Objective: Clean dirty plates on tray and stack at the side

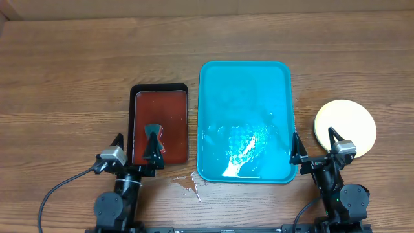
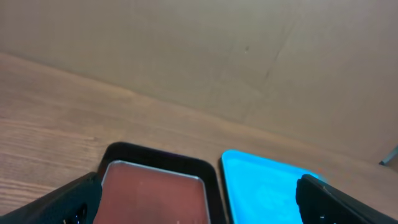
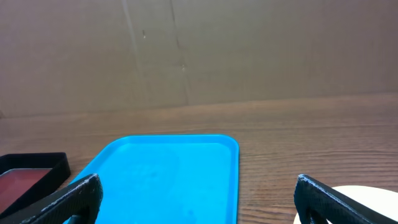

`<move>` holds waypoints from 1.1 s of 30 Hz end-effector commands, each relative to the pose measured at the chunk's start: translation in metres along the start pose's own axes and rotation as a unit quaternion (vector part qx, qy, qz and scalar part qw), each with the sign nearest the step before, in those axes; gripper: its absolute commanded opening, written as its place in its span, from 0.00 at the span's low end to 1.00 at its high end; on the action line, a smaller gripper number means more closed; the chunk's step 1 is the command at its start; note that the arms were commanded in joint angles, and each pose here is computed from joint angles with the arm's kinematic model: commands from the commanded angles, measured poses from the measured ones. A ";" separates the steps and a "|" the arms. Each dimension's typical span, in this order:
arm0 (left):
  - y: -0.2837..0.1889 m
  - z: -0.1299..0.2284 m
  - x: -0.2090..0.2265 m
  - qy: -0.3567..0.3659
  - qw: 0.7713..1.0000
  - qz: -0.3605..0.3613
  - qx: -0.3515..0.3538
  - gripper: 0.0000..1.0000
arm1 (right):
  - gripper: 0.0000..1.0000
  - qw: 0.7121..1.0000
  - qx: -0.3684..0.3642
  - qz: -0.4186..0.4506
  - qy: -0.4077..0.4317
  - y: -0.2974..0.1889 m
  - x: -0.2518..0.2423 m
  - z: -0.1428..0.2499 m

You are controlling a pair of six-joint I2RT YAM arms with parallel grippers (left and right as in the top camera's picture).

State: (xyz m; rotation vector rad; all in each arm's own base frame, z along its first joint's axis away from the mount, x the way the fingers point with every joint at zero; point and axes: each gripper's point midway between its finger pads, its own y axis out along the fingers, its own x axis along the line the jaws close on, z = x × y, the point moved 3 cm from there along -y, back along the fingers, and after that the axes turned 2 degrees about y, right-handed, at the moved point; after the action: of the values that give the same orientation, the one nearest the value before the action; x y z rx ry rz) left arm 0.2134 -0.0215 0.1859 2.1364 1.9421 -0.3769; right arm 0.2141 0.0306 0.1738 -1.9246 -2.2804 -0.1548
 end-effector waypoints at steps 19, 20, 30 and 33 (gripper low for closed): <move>0.002 0.026 0.009 0.004 0.999 -0.011 0.034 1.00 | 1.00 1.000 -0.002 0.001 0.000 0.000 0.000 0.002; 0.002 0.026 0.009 0.004 0.999 -0.011 0.034 1.00 | 1.00 1.000 -0.002 0.001 0.000 0.000 0.000 0.002; 0.002 0.026 0.009 0.004 0.999 -0.011 0.034 1.00 | 1.00 1.000 -0.002 0.001 0.000 0.000 0.000 0.002; 0.002 0.026 0.009 0.004 0.999 -0.011 0.034 1.00 | 1.00 1.000 -0.002 0.001 0.000 0.000 0.000 0.002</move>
State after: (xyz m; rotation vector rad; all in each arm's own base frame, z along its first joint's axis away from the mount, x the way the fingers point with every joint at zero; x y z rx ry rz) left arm 0.2154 -0.0218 0.1580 2.1573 1.9886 -0.4606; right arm 0.2141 0.0306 0.1739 -1.9249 -2.2801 -0.1557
